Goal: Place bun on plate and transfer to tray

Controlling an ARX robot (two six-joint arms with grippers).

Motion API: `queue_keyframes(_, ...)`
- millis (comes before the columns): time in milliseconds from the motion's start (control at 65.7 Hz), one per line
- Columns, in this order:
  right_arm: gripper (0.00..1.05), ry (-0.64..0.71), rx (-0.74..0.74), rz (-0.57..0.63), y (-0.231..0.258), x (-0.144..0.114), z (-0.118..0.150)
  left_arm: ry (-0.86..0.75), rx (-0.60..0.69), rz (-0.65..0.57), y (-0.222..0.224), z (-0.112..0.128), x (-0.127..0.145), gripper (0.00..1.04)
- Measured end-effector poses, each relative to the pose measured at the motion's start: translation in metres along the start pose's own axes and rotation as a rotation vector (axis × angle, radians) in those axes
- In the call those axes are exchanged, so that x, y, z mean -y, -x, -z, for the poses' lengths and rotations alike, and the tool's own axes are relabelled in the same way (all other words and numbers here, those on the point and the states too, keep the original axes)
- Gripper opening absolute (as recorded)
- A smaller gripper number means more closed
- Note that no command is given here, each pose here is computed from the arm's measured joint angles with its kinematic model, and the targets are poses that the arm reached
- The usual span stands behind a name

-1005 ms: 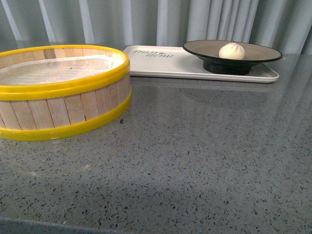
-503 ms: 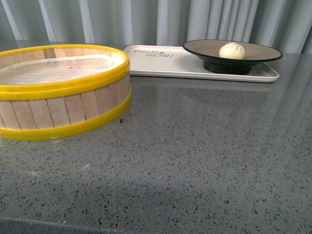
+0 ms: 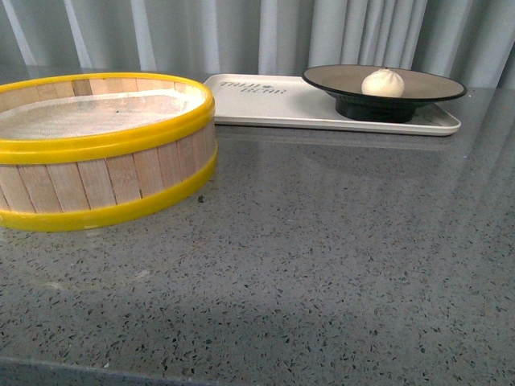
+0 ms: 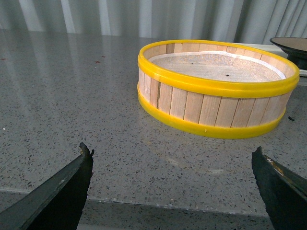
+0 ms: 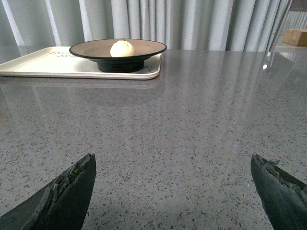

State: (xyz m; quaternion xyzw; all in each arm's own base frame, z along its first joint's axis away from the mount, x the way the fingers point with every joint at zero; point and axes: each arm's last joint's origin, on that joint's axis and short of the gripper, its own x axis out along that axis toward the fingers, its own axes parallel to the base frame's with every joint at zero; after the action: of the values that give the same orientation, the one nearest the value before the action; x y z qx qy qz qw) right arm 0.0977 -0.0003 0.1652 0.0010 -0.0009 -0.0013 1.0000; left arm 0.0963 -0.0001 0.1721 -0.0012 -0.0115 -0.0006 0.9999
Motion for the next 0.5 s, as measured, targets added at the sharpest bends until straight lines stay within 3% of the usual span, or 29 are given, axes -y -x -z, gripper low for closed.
queue_keyframes(198,0.96,0.004,-0.063,0.005,-0.002,-0.002,-0.001,0.0,0.0,0.0,0.0,0.0,0.0,0.98)
queue_keyframes(396,0.96,-0.047,-0.018,-0.026,-0.013,-0.004,-0.034,0.0,0.0,0.0,0.0,0.0,0.0,0.98)
queue_keyframes(503,0.96,-0.043,-0.02,-0.027,-0.014,-0.006,-0.035,0.0,0.0,0.0,0.0,0.0,0.0,0.98)
